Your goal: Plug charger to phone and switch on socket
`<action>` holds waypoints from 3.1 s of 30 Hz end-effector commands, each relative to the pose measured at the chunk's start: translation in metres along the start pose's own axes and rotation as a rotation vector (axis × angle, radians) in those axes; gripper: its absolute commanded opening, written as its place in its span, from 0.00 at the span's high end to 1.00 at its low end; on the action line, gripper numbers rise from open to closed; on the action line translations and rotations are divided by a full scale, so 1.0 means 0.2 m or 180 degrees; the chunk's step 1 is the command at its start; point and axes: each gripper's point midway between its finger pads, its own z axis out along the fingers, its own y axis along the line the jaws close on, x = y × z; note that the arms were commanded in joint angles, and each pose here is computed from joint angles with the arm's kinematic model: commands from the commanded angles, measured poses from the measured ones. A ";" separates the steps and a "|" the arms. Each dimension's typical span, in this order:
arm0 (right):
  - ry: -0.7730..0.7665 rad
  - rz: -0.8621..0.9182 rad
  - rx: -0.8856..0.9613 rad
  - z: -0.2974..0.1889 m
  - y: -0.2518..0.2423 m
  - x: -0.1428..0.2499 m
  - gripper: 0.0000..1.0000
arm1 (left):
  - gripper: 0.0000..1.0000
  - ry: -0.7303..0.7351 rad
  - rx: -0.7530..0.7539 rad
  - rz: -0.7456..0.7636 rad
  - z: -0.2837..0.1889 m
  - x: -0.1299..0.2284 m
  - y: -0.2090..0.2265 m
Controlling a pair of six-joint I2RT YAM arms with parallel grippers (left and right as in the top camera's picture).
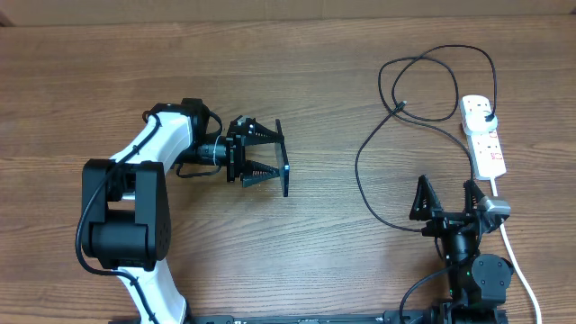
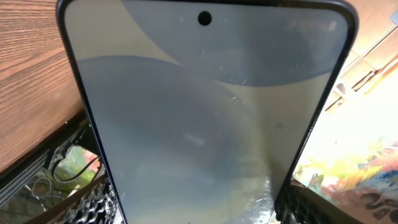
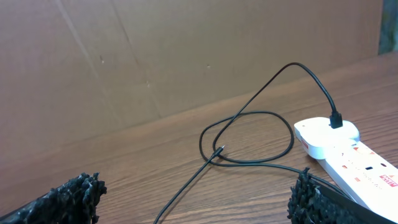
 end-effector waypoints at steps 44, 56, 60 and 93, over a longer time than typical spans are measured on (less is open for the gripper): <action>-0.0024 -0.0025 0.0031 0.00 -0.01 0.01 0.00 | 0.44 0.0061 0.0187 -0.0050 0.00 0.01 -0.04; -0.0027 -0.0026 0.0044 0.00 -0.02 0.00 0.00 | 0.45 0.0061 0.0186 -0.0047 0.00 0.01 -0.04; -0.0050 -0.0024 0.0144 0.00 -0.04 0.00 0.00 | 0.45 0.0061 0.0187 -0.0049 0.00 0.01 -0.04; 0.0819 0.1499 -0.2325 -0.29 0.67 -0.17 0.00 | 0.43 0.0060 0.0184 -0.0045 0.00 0.01 -0.04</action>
